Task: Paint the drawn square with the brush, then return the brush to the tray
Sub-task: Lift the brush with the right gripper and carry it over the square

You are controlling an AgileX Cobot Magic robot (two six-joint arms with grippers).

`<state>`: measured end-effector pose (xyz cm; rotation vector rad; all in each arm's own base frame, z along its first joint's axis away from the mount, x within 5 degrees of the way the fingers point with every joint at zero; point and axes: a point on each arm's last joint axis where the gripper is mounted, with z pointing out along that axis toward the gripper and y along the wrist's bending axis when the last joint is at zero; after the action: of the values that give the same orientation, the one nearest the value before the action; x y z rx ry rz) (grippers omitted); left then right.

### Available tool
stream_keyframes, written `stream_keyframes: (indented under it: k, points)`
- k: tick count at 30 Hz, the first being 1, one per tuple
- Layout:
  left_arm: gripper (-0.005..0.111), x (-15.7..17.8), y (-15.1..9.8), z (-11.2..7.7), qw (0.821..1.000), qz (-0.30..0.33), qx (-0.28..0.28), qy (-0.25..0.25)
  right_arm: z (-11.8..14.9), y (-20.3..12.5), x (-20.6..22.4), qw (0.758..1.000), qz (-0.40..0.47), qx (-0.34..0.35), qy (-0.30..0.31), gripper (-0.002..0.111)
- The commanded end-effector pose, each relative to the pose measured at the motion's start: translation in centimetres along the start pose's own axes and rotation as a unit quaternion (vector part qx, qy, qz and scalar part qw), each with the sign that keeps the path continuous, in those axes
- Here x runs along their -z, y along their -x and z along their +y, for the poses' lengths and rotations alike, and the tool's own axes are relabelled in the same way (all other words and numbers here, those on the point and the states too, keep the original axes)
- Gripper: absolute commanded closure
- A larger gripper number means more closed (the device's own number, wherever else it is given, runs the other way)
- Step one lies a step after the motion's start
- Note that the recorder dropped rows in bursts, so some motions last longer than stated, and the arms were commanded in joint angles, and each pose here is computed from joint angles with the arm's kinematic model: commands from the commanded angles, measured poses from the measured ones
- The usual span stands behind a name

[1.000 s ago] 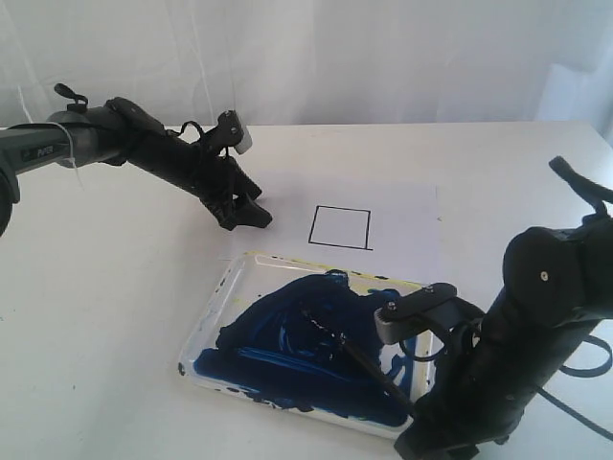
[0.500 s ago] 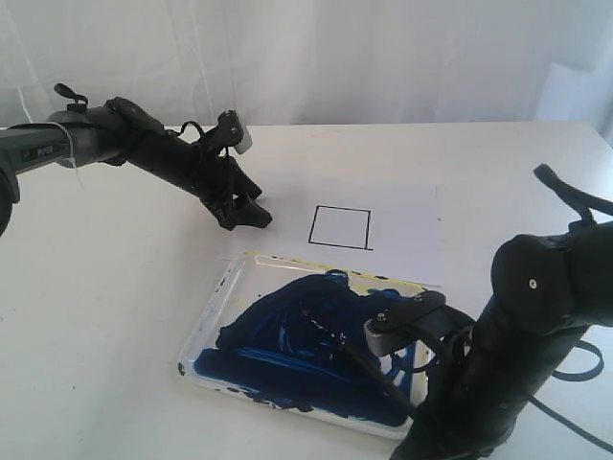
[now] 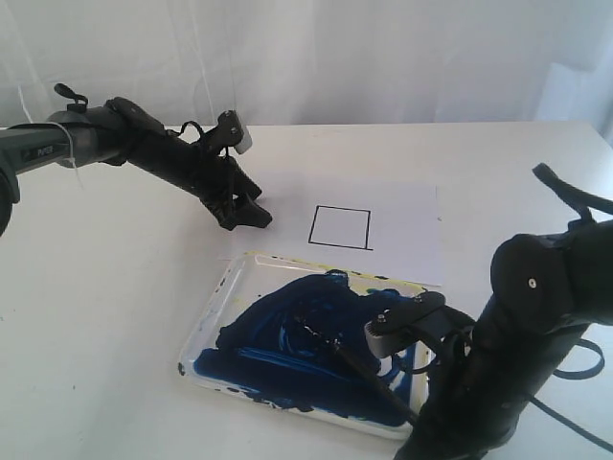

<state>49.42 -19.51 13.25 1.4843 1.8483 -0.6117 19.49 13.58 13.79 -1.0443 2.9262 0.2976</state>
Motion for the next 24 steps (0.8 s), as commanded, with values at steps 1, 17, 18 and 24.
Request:
stream_keyframes:
  k: [1,17,18,24]
  points:
    - [0.037,-0.2,0.0,-0.2,1.0,0.001,0.001,-0.01,0.1,0.3,0.6,1.0,0.013,0.014,0.001,0.108]
    - [0.037,-0.2,0.0,-0.2,1.0,0.001,0.001,-0.009,-0.7,1.2,6.6,0.991,0.075,0.076,-0.077,0.108]
    - [0.037,-0.2,0.0,-0.2,1.0,0.001,0.001,-0.009,-0.7,1.3,7.1,0.99,0.079,0.077,-0.083,0.108]
    - [0.037,-0.2,0.0,-0.2,1.0,0.001,0.001,-0.009,-2.1,2.4,10.1,0.977,0.098,0.06,-0.178,0.108]
